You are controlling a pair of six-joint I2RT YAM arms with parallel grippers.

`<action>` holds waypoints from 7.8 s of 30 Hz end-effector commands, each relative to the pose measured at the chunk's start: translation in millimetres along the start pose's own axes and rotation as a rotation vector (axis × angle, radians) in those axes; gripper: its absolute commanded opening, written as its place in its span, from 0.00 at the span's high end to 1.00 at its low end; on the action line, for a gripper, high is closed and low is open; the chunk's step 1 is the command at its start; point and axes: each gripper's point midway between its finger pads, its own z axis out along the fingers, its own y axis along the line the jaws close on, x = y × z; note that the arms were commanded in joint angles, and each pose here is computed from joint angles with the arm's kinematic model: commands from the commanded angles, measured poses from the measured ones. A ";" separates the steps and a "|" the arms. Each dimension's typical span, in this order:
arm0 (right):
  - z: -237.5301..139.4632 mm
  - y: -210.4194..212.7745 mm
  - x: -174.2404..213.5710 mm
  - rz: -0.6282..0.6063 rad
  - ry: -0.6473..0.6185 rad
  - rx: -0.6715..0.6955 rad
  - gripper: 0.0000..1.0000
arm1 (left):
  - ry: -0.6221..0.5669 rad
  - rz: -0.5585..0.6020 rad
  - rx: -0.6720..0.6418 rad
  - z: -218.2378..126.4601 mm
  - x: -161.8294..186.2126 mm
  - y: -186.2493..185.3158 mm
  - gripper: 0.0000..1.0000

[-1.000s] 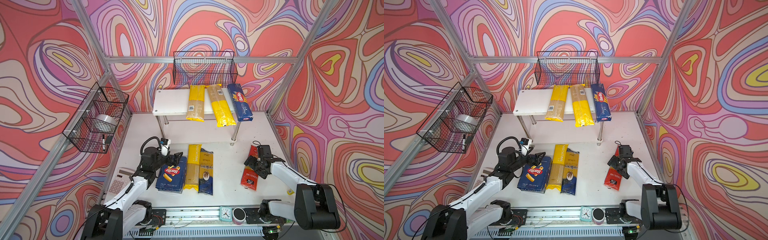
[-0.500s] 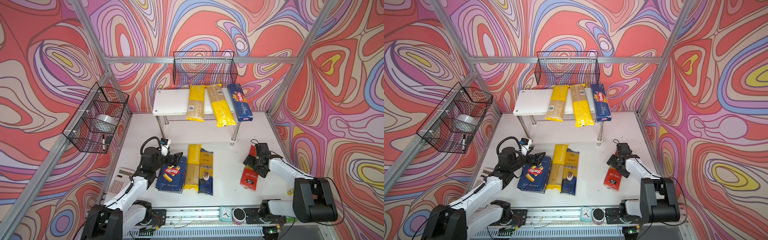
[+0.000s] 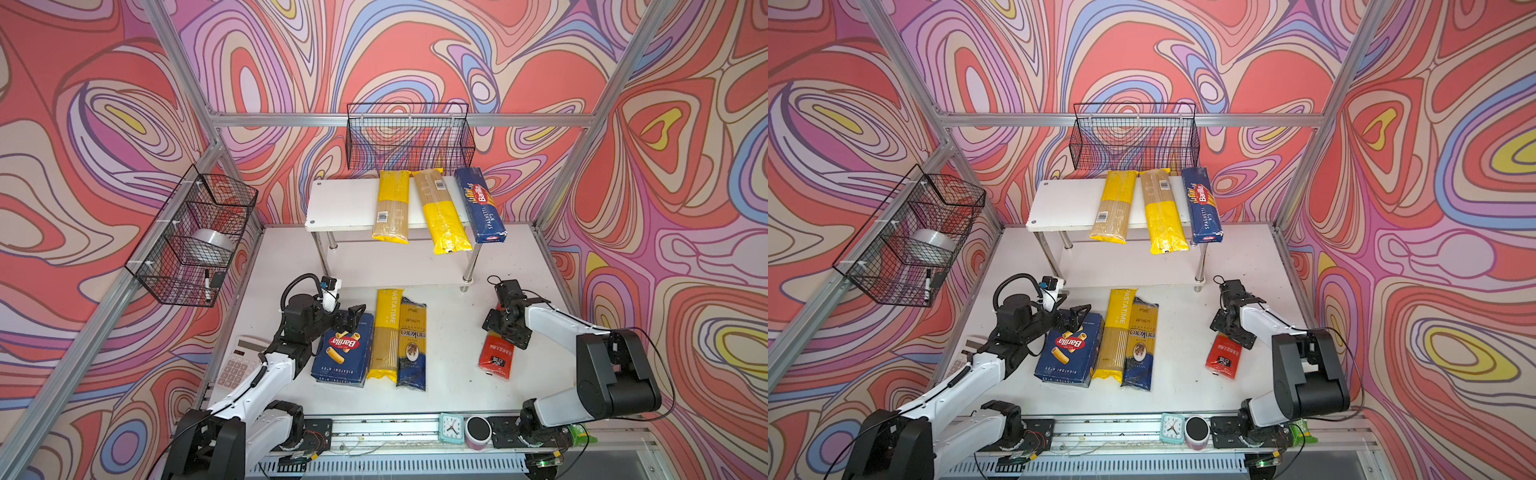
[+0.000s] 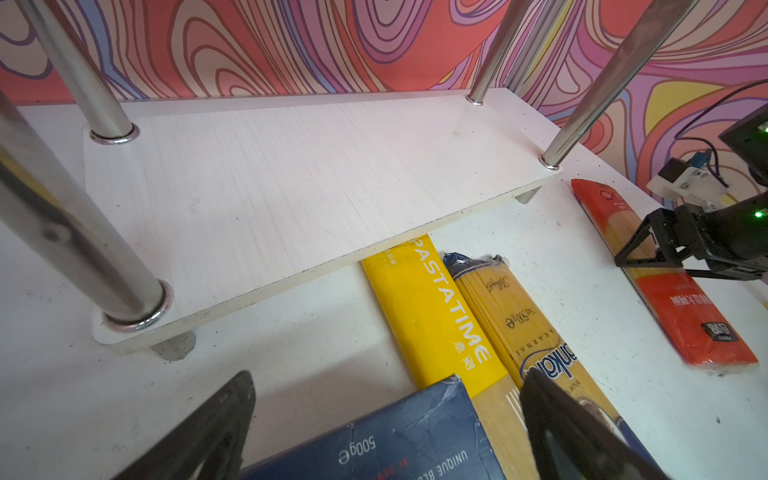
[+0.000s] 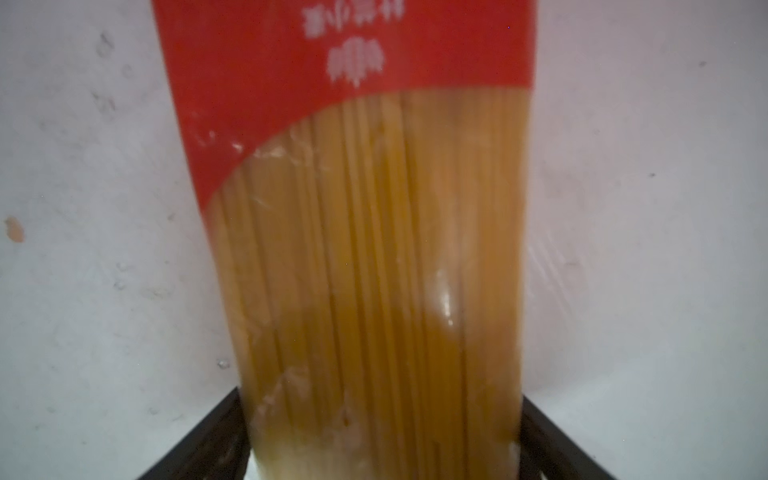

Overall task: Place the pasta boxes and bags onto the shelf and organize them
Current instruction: 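Lift the red spaghetti bag upright off the table with the right gripper, then carry the upright red bag up toward the shelf with the right gripper, then swing the red bag over the shelf beside the yellow bags, then lower the red bag onto the shelf while the left gripper rises toward the shelf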

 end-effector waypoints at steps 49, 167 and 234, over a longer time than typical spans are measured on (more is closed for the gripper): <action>-32.5 17.5 -4.0 -0.057 -0.090 -0.131 1.00 | -0.010 0.015 -0.011 1.3 -8.8 0.8 0.00; -496.9 335.2 3.7 -0.768 -0.690 -1.110 1.00 | -0.015 0.003 -0.043 1.0 -9.8 6.5 0.00; -447.9 400.1 -77.3 -0.421 -0.840 -1.009 1.00 | -0.083 -0.064 0.351 -4.1 -109.9 -102.9 0.00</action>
